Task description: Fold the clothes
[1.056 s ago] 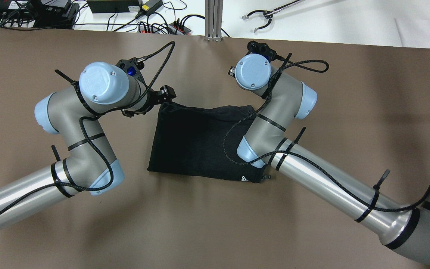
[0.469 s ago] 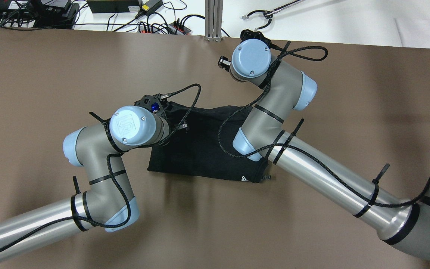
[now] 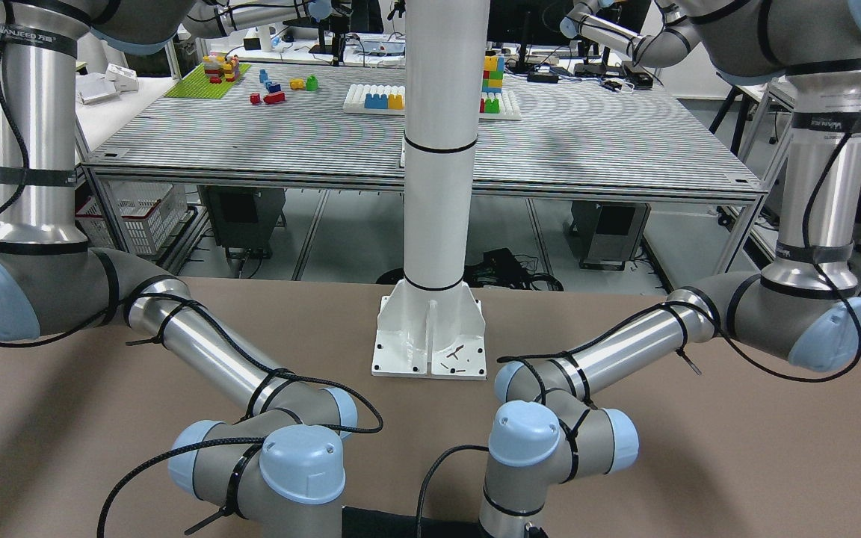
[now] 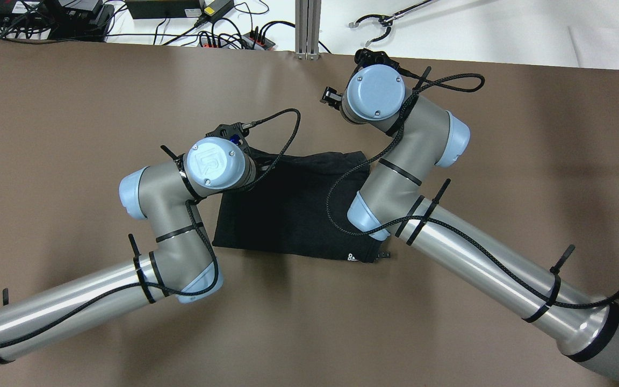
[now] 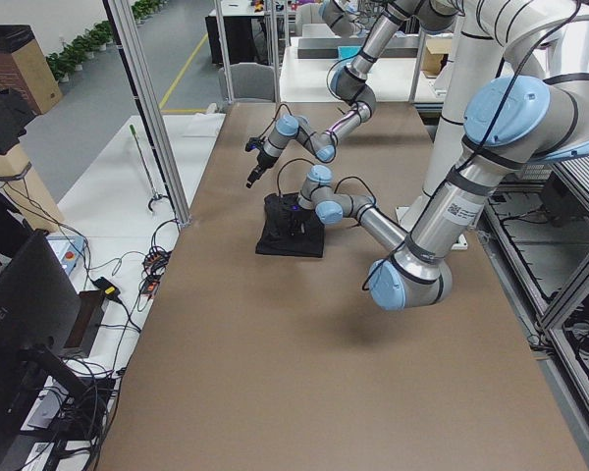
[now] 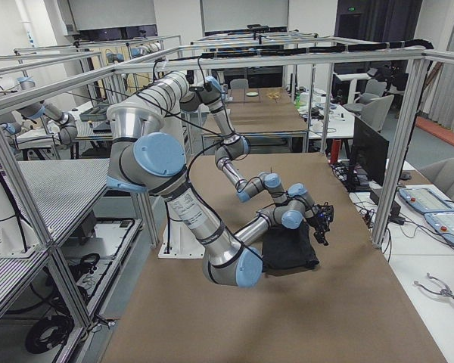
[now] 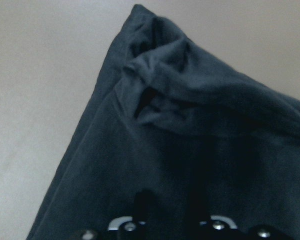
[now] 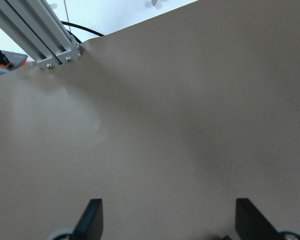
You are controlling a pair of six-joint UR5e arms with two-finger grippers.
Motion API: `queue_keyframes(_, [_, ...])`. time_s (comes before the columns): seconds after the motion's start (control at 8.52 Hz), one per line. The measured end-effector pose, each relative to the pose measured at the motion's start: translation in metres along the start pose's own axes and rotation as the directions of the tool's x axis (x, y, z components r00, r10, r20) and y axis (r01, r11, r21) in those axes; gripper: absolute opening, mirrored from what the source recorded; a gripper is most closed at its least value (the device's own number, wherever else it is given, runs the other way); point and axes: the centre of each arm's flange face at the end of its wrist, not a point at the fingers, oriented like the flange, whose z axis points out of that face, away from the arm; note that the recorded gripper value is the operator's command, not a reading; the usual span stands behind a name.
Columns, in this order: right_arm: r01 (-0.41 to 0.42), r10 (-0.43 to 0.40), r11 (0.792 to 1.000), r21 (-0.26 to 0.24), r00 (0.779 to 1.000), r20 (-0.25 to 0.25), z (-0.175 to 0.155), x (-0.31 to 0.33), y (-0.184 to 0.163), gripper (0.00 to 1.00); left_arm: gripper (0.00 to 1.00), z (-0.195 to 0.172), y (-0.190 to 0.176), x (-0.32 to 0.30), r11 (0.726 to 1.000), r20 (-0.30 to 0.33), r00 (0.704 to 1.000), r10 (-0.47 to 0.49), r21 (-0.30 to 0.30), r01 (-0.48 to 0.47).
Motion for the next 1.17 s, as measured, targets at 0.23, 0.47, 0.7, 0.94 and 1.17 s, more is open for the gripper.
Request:
queue_keyframes(0.23, [0.004,-0.004,1.000,-0.001,1.000,-0.001,0.000,0.003,0.001,0.93,0.00,0.032,-0.062,0.015,0.998,0.008,0.999,-0.041,0.053,0.040])
queue_keyframes(0.47, [0.018,-0.018,1.000,-0.002,1.000,-0.006,0.003,0.007,0.001,0.94,0.01,0.051,-0.116,0.017,0.995,0.012,0.998,-0.059,0.084,0.058])
queue_keyframes(0.7, [0.024,-0.024,1.000,-0.003,1.000,-0.003,0.001,0.008,0.002,0.94,0.94,0.038,-0.141,0.024,0.996,-0.021,0.998,-0.051,0.074,0.053])
queue_keyframes(0.94, [0.029,-0.028,0.999,-0.041,0.999,0.019,-0.007,0.006,0.005,0.94,0.94,0.003,-0.148,0.038,0.999,-0.090,0.995,-0.042,0.026,0.044])
queue_keyframes(1.17, [0.086,-0.083,0.990,-0.114,0.996,0.028,-0.012,0.016,0.013,0.94,0.94,-0.026,-0.173,0.018,0.999,-0.128,0.991,-0.040,-0.028,0.037])
